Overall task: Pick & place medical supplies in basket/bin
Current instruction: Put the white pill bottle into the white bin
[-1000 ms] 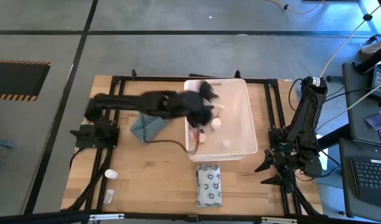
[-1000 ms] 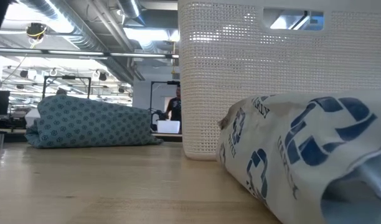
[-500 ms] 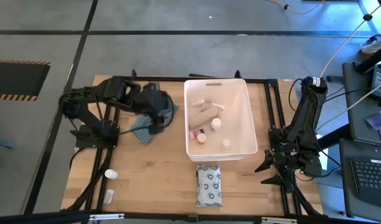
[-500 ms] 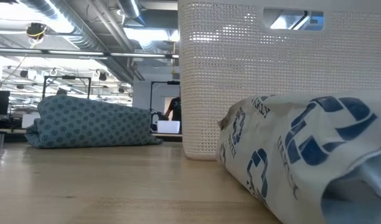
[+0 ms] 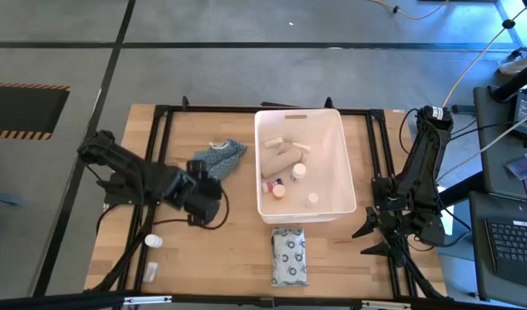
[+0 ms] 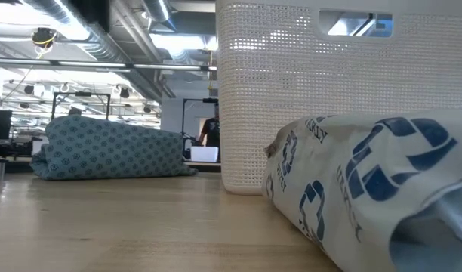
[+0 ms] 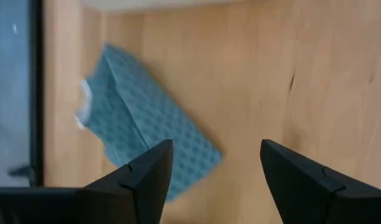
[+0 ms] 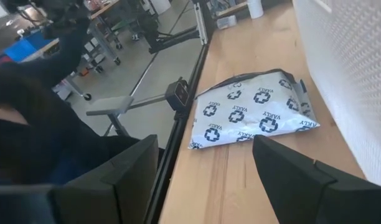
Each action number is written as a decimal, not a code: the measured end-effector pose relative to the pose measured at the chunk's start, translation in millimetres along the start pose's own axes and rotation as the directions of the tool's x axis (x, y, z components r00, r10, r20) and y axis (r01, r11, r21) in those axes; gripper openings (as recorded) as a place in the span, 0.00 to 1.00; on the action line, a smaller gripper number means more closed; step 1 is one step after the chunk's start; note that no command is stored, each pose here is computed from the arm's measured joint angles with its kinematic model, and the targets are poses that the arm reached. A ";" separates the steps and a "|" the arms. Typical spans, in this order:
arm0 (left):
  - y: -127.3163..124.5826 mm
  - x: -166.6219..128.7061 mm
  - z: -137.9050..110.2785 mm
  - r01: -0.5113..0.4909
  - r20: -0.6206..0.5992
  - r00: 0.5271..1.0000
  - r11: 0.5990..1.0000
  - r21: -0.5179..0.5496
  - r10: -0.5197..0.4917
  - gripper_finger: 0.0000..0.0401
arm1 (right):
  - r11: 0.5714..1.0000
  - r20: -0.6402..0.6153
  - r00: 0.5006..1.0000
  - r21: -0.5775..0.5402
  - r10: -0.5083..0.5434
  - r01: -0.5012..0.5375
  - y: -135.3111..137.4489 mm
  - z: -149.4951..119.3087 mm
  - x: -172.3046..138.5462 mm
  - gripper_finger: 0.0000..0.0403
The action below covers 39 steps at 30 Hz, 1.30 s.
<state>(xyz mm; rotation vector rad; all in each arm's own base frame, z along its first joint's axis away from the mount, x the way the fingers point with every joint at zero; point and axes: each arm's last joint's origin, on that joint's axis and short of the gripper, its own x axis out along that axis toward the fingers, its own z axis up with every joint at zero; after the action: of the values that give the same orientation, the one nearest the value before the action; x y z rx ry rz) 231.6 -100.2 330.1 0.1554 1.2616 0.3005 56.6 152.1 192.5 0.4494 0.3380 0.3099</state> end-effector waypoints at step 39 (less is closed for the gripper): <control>-69.6 7.0 -138.4 0.202 -0.105 0.973 0.979 -0.025 -0.203 0.59 | 0.979 0.012 1.000 -0.202 -0.016 0.018 -0.9 0.0 0.0 0.66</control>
<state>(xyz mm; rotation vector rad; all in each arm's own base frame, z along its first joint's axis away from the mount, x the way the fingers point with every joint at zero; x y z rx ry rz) 111.2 -171.0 262.7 -0.0026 1.3690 0.1428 56.8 151.3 192.2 0.2481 0.2970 0.3219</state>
